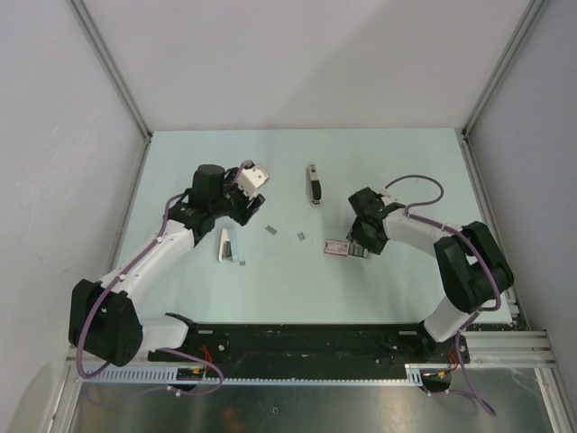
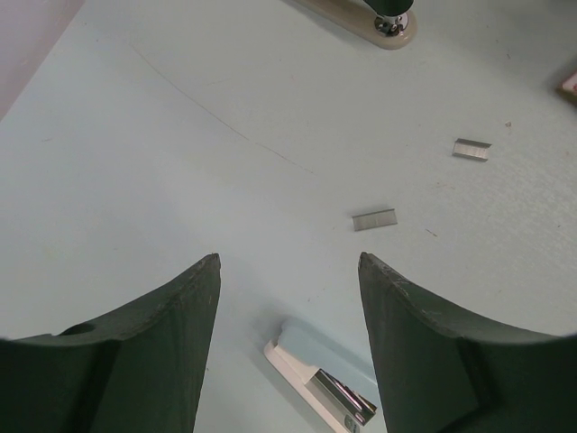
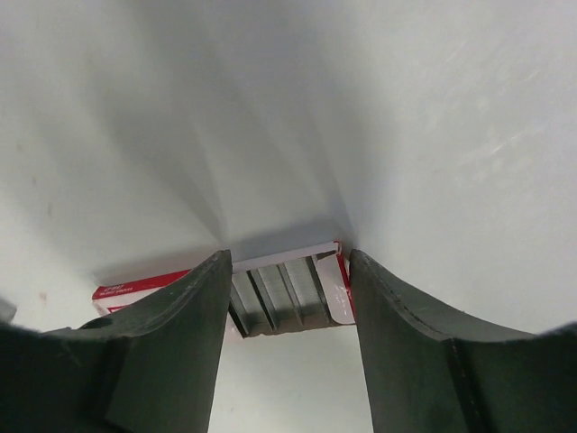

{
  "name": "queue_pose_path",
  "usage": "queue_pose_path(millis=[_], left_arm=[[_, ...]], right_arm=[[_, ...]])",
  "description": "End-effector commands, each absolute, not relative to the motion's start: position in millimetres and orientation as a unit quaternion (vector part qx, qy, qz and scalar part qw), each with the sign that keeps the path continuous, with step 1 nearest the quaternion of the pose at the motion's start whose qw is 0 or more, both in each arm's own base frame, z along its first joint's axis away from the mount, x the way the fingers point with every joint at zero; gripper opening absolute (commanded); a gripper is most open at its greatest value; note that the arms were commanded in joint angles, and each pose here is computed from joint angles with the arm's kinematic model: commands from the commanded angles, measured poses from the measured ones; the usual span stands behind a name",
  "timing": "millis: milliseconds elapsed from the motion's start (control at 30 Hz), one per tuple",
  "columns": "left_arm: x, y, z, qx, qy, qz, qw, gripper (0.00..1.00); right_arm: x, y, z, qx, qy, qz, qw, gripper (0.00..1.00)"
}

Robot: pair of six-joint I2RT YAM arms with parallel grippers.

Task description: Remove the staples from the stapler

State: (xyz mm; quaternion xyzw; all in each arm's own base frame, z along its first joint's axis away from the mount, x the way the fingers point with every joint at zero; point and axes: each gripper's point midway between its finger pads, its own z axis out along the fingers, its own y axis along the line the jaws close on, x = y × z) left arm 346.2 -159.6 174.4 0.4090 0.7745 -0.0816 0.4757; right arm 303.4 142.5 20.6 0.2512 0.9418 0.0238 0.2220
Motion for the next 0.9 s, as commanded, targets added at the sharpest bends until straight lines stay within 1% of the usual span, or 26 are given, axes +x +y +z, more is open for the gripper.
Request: queue_pose_path(millis=[0,200,433,533,700,867], left_arm=[[345.2,-159.0,194.5,0.411,0.757,-0.08,0.501,0.68],[341.9,-158.0,194.6,0.413,0.755,-0.08,0.503,0.68],[338.9,-157.8,187.7,0.419,0.756,-0.081,0.497,0.69],[337.1,-160.2,181.2,0.436,0.75,-0.084,0.49,0.69],[332.7,-167.7,164.4,0.482,0.737,-0.083,0.466,0.7],[328.4,-179.7,139.9,0.529,0.729,-0.077,0.428,0.71]], right_arm=[[255.0,164.7,4.3,0.244,0.957,0.024,0.155,0.59],[225.0,185.4,2.0,0.212,0.966,0.008,0.15,0.57],[203.0,199.5,6.9,0.207,0.966,0.007,0.155,0.58],[205.5,203.1,13.7,0.211,0.963,0.02,0.164,0.6],[223.5,198.2,40.2,0.223,0.953,0.049,0.197,0.63],[249.6,183.6,70.6,0.207,0.941,0.067,0.261,0.67]])
